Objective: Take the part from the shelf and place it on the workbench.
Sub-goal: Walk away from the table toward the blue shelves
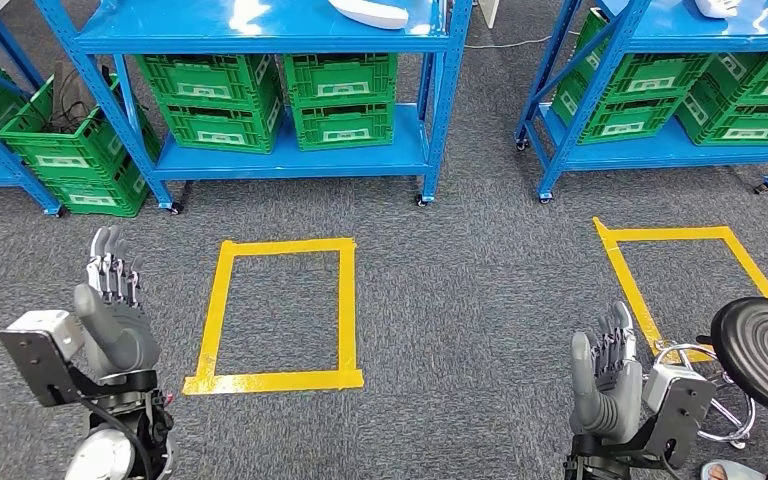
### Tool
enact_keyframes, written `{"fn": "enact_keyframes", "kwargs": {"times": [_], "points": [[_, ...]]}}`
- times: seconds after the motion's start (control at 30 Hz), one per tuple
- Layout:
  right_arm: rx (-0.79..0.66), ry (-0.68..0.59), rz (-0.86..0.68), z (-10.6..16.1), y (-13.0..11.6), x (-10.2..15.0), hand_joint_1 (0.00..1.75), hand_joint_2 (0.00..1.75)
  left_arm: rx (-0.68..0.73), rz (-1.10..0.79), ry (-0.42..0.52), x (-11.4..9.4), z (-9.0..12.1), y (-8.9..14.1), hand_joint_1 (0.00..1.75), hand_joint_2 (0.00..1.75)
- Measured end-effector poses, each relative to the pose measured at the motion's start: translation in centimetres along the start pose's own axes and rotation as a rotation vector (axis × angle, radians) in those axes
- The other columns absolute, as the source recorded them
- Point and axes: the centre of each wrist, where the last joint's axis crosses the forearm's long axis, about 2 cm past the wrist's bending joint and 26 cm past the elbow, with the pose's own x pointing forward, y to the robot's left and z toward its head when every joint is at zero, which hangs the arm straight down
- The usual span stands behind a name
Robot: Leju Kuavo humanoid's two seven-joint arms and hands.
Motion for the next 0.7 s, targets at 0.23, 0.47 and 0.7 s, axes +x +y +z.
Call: {"fn": "enact_keyframes", "kwargs": {"times": [0.23,0.47,0.7], "points": [[0.004,-0.010,-0.011,0.03,0.01,-0.02,0.00,1.75,0.000,-0.001,0.000,0.00,0.00,0.00,0.00,0.00],[0.003,-0.011,-0.012,0.03,0.01,-0.03,0.00,1.75,0.000,-0.001,0.000,0.00,0.01,0.00,0.00,0.00],[0.003,-0.014,-0.012,0.05,0.00,-0.04,0.00,1.75,0.000,-0.001,0.000,-0.01,0.04,0.00,0.00,0.00]]}}
